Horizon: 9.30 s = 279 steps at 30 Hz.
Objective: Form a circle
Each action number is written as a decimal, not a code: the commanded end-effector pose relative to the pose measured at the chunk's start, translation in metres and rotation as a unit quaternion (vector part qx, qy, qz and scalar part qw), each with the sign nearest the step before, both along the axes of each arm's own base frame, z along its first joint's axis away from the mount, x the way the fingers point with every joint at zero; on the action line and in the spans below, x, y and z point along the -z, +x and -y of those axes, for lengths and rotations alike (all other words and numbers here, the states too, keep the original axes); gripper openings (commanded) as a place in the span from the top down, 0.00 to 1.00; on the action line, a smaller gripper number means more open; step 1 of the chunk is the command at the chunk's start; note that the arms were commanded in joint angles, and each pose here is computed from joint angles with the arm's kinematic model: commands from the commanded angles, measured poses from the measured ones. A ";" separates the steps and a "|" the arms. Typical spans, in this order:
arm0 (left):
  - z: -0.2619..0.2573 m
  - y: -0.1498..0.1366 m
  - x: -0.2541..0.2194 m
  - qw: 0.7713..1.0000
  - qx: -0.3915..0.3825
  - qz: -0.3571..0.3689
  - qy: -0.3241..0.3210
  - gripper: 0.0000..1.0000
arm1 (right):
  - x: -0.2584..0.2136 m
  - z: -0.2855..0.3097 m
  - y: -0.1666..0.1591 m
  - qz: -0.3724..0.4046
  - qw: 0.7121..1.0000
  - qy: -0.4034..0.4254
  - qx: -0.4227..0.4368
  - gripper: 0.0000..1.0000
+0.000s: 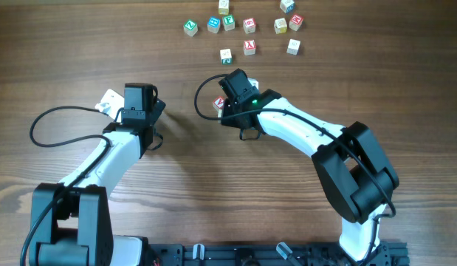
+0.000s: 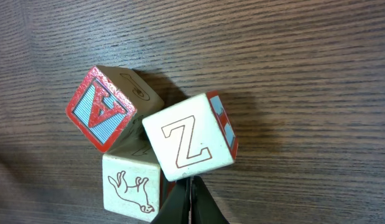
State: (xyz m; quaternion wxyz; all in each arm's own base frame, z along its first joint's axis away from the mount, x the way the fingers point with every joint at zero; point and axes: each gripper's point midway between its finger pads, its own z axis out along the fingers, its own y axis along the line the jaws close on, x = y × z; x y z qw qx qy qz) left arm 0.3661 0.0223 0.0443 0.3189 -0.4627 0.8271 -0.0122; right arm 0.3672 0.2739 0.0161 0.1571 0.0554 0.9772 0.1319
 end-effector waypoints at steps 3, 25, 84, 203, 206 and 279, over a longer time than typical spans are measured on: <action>-0.005 -0.001 0.002 1.000 -0.012 -0.002 0.006 0.00 | 0.008 -0.003 0.000 0.001 1.000 -0.003 -0.016 0.96; -0.005 -0.001 0.002 1.000 -0.012 -0.002 0.006 0.00 | 0.005 0.026 -0.005 -0.007 0.998 -0.057 0.037 0.95; -0.005 -0.001 0.002 1.000 -0.012 -0.002 0.006 0.00 | -0.015 0.017 0.041 0.053 0.996 0.025 0.066 0.95; -0.005 -0.001 0.002 1.000 -0.012 -0.002 0.006 0.00 | -0.002 -0.076 0.075 0.014 0.987 -0.055 -0.153 0.95; -0.005 -0.001 0.002 1.000 -0.012 -0.002 0.006 0.00 | -0.005 -0.080 0.077 0.022 0.986 -0.049 -0.160 0.95; -0.005 -0.001 0.002 1.000 -0.012 -0.001 0.006 0.00 | -0.322 0.402 -0.356 0.490 0.752 0.070 0.436 0.01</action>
